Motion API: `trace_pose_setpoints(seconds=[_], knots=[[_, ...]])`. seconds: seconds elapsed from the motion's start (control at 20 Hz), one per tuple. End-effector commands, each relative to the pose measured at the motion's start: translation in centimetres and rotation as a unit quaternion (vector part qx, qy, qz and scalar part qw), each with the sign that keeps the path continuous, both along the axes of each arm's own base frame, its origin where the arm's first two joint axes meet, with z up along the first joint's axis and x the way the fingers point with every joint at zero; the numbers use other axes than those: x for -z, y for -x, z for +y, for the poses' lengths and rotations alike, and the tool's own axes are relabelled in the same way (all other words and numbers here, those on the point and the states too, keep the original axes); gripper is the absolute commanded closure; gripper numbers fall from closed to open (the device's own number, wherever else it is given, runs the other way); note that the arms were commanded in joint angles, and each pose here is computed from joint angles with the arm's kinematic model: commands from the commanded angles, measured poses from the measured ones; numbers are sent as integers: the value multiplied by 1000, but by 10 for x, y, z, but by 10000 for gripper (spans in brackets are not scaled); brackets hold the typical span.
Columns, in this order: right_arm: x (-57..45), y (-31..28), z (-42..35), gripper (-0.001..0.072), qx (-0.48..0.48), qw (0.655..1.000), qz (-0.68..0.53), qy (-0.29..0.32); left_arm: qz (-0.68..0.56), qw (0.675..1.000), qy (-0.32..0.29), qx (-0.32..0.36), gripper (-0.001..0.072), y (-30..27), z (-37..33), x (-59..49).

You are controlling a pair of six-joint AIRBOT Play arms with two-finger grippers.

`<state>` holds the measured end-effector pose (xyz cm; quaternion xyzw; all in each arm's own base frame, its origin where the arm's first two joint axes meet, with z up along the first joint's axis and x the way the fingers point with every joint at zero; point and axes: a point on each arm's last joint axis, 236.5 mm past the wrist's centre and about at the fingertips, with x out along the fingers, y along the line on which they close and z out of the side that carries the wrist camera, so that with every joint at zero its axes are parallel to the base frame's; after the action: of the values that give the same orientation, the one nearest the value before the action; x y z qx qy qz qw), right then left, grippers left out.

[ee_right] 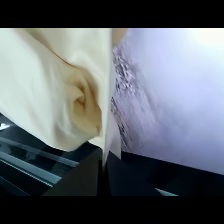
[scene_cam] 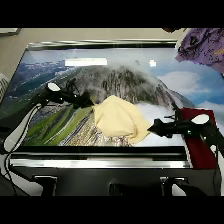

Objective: Fold the clothes and pants, and hang the long-sleeved shirts on hangers.

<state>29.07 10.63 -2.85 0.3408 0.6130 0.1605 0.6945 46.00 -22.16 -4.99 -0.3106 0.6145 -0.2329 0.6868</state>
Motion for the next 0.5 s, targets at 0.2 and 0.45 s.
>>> trace_pose_setpoints(seconds=[0.2,0.45], knots=[[-210,-111,-24,690,8,958,-280,60,-274,936,-201,-86,698,-64,131,-240],[-410,-77,-34,689,9,867,-476,148,-468,807,-298,-200,696,22,209,-451]])
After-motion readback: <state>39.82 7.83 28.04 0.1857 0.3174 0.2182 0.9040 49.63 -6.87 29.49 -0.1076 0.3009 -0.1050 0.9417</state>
